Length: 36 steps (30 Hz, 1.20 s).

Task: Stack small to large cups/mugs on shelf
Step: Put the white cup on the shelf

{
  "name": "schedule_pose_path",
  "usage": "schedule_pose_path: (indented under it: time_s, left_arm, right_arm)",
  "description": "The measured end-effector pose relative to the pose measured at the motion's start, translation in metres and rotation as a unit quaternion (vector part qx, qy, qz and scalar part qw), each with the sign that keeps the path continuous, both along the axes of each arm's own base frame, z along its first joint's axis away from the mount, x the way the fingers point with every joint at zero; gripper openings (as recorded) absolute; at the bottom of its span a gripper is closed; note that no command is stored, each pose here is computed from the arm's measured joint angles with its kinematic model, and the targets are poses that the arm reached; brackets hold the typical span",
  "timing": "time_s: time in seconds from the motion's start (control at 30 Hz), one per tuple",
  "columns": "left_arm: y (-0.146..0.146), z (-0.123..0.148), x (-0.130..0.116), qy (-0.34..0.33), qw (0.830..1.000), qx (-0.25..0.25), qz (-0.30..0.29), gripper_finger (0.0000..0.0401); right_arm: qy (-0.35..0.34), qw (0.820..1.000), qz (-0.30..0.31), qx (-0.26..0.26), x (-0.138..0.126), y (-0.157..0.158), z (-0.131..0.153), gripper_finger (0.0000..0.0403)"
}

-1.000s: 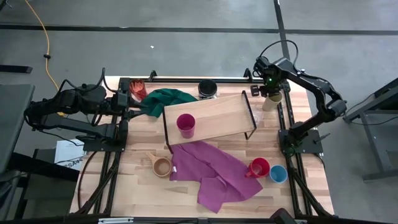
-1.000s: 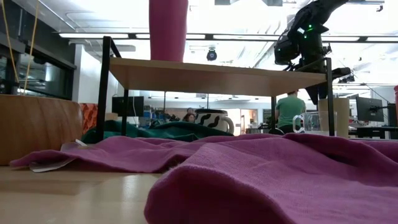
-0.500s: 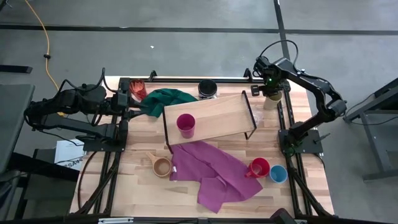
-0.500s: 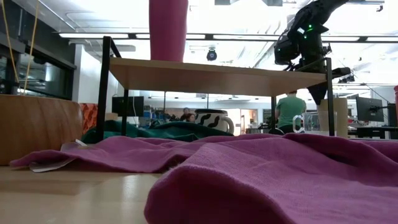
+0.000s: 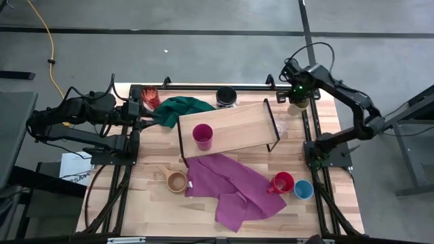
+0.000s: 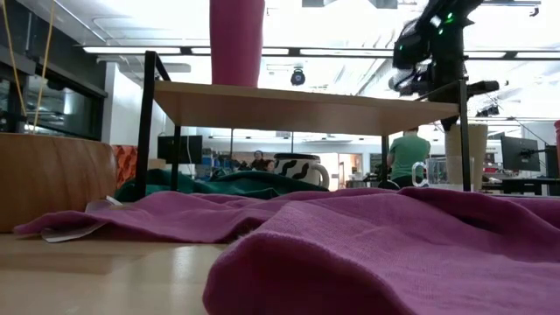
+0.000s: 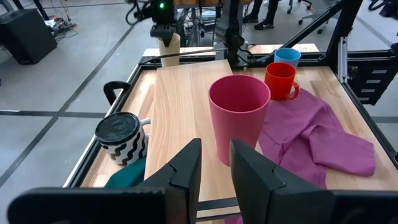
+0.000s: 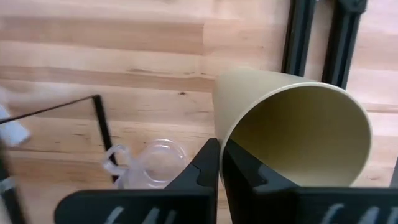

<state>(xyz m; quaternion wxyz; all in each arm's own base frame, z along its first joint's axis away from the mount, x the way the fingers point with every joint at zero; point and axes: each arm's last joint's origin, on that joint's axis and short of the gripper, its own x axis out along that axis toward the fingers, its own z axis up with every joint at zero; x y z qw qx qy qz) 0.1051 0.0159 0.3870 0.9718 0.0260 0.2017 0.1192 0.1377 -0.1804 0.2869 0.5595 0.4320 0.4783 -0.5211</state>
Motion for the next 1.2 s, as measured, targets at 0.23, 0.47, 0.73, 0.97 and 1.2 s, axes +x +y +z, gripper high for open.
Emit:
schedule_pose_path:
  time_s: [0.23,0.47,0.73,0.97,1.2]
  left_arm:
    - [0.0,0.0,0.0,0.0,1.0,0.0,0.0,0.0074]
    - [0.0,0.0,0.0,-0.001,1.0,-0.002,0.0,0.0074]
    - [0.0,0.0,0.0,-0.006,1.0,-0.016,0.006,0.0074]
    - [0.0,0.001,0.001,-0.016,0.999,-0.033,0.014,0.0074]
    - [0.0,0.006,0.002,-0.046,0.998,-0.037,0.016,0.0074]
  right_arm:
    - [-0.033,0.997,-0.007,-0.066,-0.009,0.025,0.036,0.0]
    - [-0.092,0.988,0.006,-0.126,-0.013,0.049,0.069,0.0]
    - [-0.193,0.955,0.041,-0.221,-0.012,0.071,0.114,0.0]
    - [-0.272,0.915,0.097,-0.283,-0.009,0.085,0.155,0.0]
    - [-0.357,0.86,0.196,-0.308,0.014,0.092,0.184,0.0]
